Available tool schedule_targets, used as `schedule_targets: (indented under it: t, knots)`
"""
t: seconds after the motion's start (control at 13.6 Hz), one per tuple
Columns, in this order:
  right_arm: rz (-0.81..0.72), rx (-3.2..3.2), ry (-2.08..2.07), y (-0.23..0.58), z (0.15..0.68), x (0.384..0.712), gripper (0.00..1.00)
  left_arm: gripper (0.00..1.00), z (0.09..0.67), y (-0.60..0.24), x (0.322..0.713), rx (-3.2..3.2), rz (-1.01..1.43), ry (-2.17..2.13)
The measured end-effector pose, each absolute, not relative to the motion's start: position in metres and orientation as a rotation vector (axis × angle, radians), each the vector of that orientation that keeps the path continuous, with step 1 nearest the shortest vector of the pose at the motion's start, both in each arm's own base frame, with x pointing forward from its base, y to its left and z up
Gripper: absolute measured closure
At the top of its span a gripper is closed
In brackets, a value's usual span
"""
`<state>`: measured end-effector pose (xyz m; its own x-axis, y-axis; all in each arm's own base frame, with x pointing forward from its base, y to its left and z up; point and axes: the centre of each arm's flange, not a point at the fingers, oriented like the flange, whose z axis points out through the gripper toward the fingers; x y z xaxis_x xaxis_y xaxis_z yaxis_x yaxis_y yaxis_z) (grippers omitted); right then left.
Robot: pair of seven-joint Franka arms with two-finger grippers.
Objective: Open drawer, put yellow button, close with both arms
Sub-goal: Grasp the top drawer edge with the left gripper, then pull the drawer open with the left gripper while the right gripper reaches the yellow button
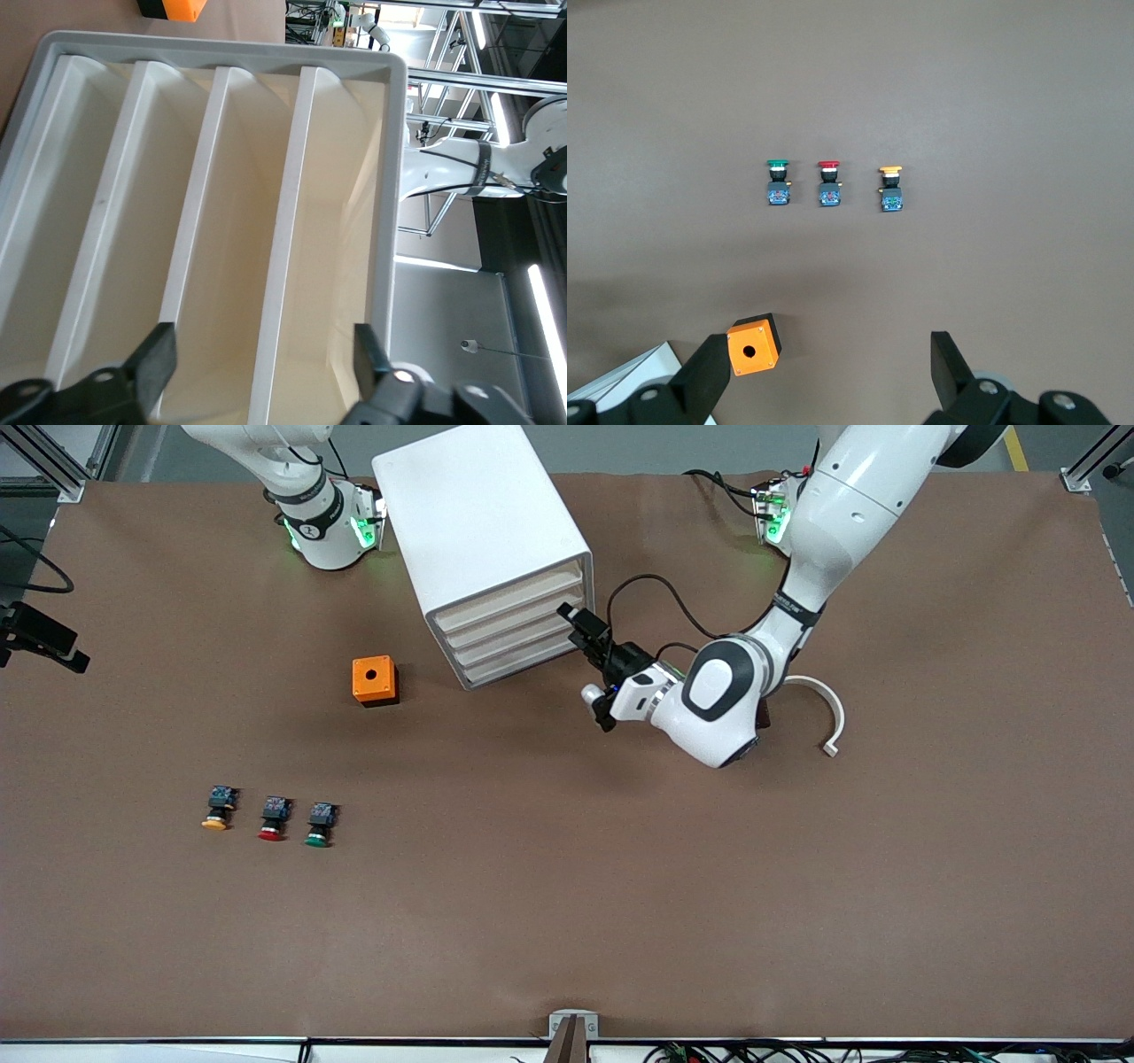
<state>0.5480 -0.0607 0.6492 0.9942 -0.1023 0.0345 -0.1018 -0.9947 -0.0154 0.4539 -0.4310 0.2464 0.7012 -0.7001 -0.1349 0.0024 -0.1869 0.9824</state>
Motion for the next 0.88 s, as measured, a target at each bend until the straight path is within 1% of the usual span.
schedule_targets:
  t: [0.07, 0.15, 0.22, 0.29, 0.44, 0.81, 0.88]
  knots:
    - [-0.059, -3.123, 0.160, -0.061, 0.650, 0.548, 0.00, 0.16, 0.246, -0.437, 0.450, 1.653, -0.692, -0.568]
    - [-0.062, -3.123, 0.162, -0.061, 0.651, 0.548, 0.00, 0.22, 0.246, -0.442, 0.448, 1.653, -0.686, -0.560]
    - [-0.064, -3.123, 0.166, -0.063, 0.652, 0.548, 0.00, 0.22, 0.244, -0.447, 0.445, 1.655, -0.681, -0.552]
    - [-0.064, -3.123, 0.173, -0.065, 0.652, 0.547, 0.00, 0.26, 0.242, -0.454, 0.441, 1.650, -0.672, -0.544]
    - [-0.064, -3.122, 0.186, -0.070, 0.652, 0.547, 0.00, 0.29, 0.237, -0.469, 0.430, 1.621, -0.654, -0.534]
    - [-0.016, -3.123, 0.215, -0.080, 0.648, 0.543, 0.00, 0.32, 0.226, -0.500, 0.404, 1.600, -0.635, -0.503]
    - [-0.006, -3.122, 0.228, -0.085, 0.645, 0.544, 0.00, 0.39, 0.226, -0.503, 0.402, 1.600, -0.633, -0.499]
